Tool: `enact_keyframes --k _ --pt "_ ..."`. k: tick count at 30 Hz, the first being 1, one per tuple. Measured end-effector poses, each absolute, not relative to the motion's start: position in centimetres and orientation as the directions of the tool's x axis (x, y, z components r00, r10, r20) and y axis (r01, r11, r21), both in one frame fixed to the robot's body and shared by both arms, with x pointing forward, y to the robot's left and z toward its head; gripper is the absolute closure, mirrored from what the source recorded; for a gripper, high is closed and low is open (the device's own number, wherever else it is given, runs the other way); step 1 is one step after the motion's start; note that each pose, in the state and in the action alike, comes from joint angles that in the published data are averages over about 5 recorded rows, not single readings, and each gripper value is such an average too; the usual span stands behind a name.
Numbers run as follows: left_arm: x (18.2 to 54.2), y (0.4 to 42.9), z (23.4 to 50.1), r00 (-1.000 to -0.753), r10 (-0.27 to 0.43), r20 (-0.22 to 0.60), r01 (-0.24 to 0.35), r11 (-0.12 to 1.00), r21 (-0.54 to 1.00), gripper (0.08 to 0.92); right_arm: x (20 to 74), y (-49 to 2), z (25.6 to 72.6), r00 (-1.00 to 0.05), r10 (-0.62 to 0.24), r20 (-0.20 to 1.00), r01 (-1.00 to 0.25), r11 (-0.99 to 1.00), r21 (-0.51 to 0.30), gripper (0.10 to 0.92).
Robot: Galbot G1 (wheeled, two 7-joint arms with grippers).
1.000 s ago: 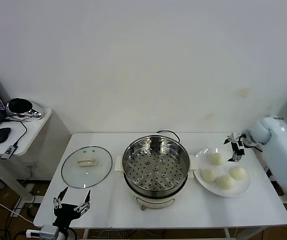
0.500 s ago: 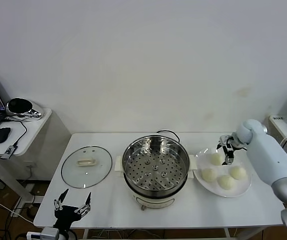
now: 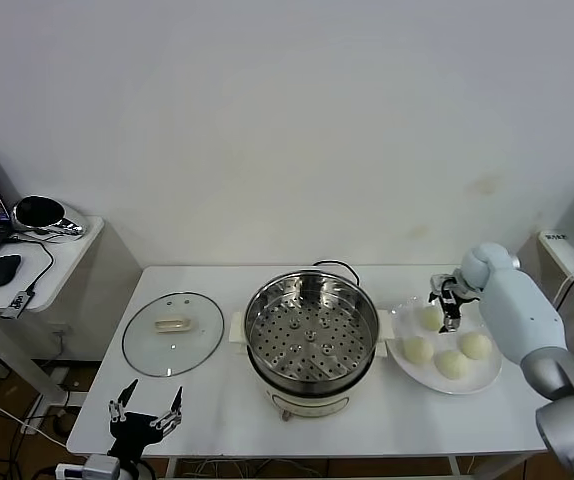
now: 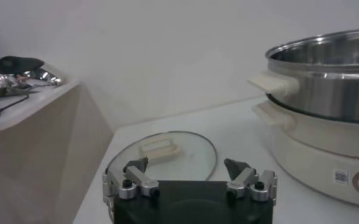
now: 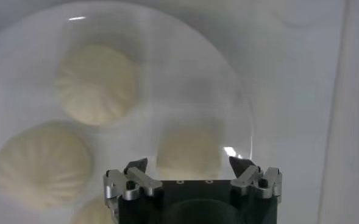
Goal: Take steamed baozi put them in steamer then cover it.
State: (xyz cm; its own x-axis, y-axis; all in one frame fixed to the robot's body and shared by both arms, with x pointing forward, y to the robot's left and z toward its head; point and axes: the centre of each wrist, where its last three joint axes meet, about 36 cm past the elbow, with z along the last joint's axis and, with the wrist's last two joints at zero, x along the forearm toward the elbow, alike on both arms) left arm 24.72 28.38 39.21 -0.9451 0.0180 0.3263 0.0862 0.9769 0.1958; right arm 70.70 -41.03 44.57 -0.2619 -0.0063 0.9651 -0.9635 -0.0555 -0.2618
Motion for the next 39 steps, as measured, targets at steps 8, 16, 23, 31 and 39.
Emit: enact_keyframes --k 8,16,23,31,39 --pt "24.7 28.3 39.1 -0.944 0.020 0.330 0.089 0.977 0.195 0.177 70.7 -41.3 44.1 -0.263 -0.010 0.965 -0.964 -0.033 -0.263 0.253" --pt "24.5 28.2 39.0 -0.943 0.021 0.332 0.089 0.977 0.193 0.177 70.8 -41.8 44.6 -0.271 -0.014 0.962 -0.962 -0.018 -0.272 0.425" --pt "24.6 28.1 38.9 -0.943 0.021 0.332 0.090 0.977 0.193 0.177 70.9 -42.7 46.4 -0.285 -0.031 0.958 -0.958 0.006 -0.285 0.437" --pt "25.0 28.0 38.9 -0.945 0.025 0.327 0.095 0.975 0.201 0.177 71.7 -42.3 53.4 -0.338 -0.088 0.937 -0.940 -0.010 -0.340 0.437" --pt "25.2 28.2 39.4 -0.947 0.020 0.321 0.094 0.971 0.219 0.177 73.4 -37.1 63.3 -0.365 -0.216 0.905 -0.915 -0.094 -0.392 0.437"
